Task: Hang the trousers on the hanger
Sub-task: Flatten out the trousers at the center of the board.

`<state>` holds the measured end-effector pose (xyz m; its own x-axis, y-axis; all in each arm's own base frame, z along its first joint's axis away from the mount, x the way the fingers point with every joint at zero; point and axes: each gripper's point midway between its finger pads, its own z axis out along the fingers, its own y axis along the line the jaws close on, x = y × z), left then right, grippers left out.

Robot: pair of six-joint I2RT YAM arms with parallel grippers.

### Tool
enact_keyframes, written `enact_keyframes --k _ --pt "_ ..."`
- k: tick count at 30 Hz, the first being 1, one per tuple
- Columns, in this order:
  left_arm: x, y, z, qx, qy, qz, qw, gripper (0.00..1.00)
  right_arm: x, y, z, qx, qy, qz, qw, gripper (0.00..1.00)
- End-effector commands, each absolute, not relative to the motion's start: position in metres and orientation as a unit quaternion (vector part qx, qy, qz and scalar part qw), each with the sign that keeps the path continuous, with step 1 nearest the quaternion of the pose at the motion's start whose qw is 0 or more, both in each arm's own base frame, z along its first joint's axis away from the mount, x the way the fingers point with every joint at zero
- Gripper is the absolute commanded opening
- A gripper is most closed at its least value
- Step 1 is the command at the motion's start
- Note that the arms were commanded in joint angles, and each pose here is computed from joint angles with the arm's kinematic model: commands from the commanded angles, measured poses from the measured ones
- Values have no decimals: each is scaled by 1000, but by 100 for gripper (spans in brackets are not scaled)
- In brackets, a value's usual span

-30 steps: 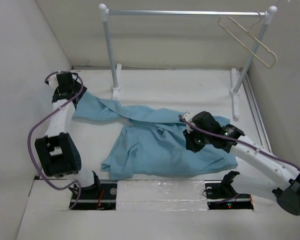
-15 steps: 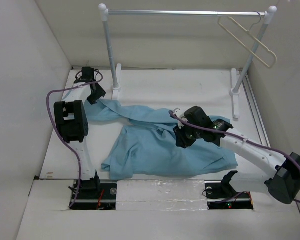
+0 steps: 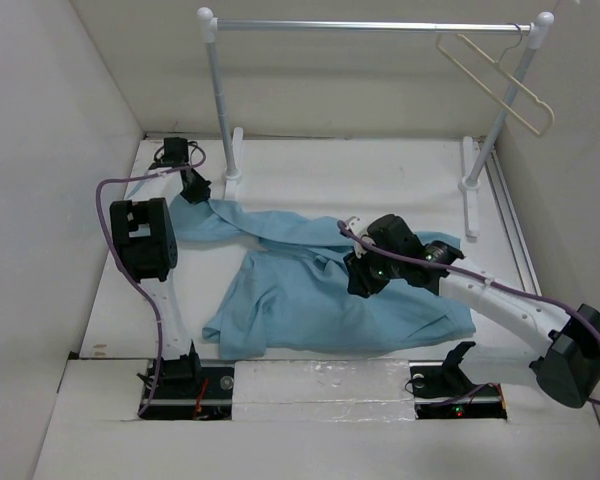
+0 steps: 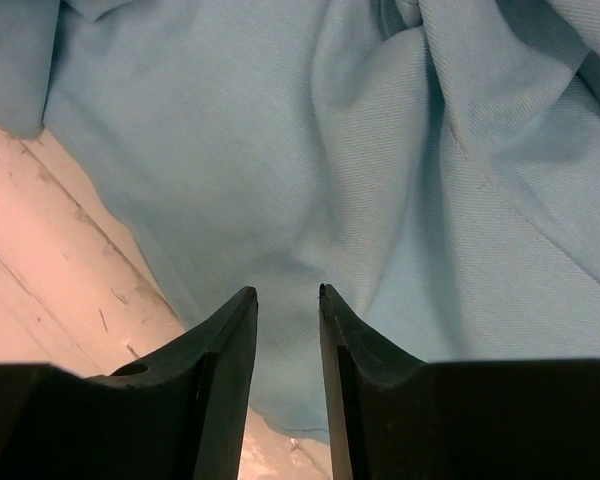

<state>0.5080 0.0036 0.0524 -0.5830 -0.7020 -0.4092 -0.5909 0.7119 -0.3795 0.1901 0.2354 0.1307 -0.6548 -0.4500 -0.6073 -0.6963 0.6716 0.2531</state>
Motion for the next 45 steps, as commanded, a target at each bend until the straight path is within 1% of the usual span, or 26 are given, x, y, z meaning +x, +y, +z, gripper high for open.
enact_keyframes --k 1,2,3,4,8,12,13,15,16,18,19,20,21,22,23,25,30,31,32,35,37,38,40,41,44,45 --pt "526 1 73 -368 874 -126 292 0 205 248 144 -323 864 247 297 37" --pt "531 0 90 -367 868 -134 307 0 213 248 146 -320 862 239 312 42" --pt "535 0 107 -366 862 -141 321 0 224 243 141 -306 868 231 315 51" --pt "544 -1 139 -361 850 -155 350 0 230 242 136 -300 871 228 315 54" --pt "546 -11 275 -327 801 -176 469 0 247 244 108 -281 884 230 295 56" --pt "515 -14 332 -312 776 -179 519 0 248 237 75 -262 904 210 265 56" --pt "503 -8 308 -327 783 -158 505 0 248 235 68 -260 908 204 259 56" --pt "475 -6 326 -327 766 -163 529 0 244 229 57 -258 914 193 248 56" --pt "457 -3 283 -338 784 -143 500 0 242 227 54 -258 916 191 242 56" --pt "420 -2 291 -343 763 -145 529 0 236 222 46 -252 920 192 231 56" --pt "396 3 241 -364 779 -121 496 0 234 221 45 -251 920 194 230 56" --pt "370 6 252 -369 761 -127 518 0 231 221 45 -251 919 199 230 56" --pt "355 10 242 -381 756 -118 519 0 224 217 38 -249 922 198 222 56" --pt "332 21 202 -411 758 -86 499 0 221 216 37 -248 922 201 220 56" --pt "313 29 202 -427 741 -82 511 0 218 218 38 -249 920 210 219 56" --pt "288 43 158 -459 747 -53 478 0 209 216 39 -251 918 219 216 56" --pt "273 37 118 -486 764 -48 422 0 207 206 67 -254 911 220 241 56" --pt "281 35 128 -480 762 -57 431 0 215 193 90 -237 909 212 271 36" --pt "281 35 129 -480 762 -58 431 0 215 193 90 -236 909 212 271 36" --pt "303 39 168 -462 743 -68 479 0 238 164 121 -186 907 180 331 0" --pt "318 44 202 -454 728 -69 509 0 250 140 131 -147 911 153 352 0" --pt "326 46 206 -453 729 -66 509 0 264 115 139 -104 912 124 377 8" --pt "339 48 237 -443 721 -67 529 0 277 87 144 -53 912 96 394 32" --pt "345 50 243 -442 721 -63 530 0 283 72 145 -28 913 82 399 54" --pt "360 52 289 -426 698 -75 570 0 301 19 139 56 912 58 402 76" --pt "365 52 299 -422 693 -77 580 0 306 -7 135 90 909 44 404 78"
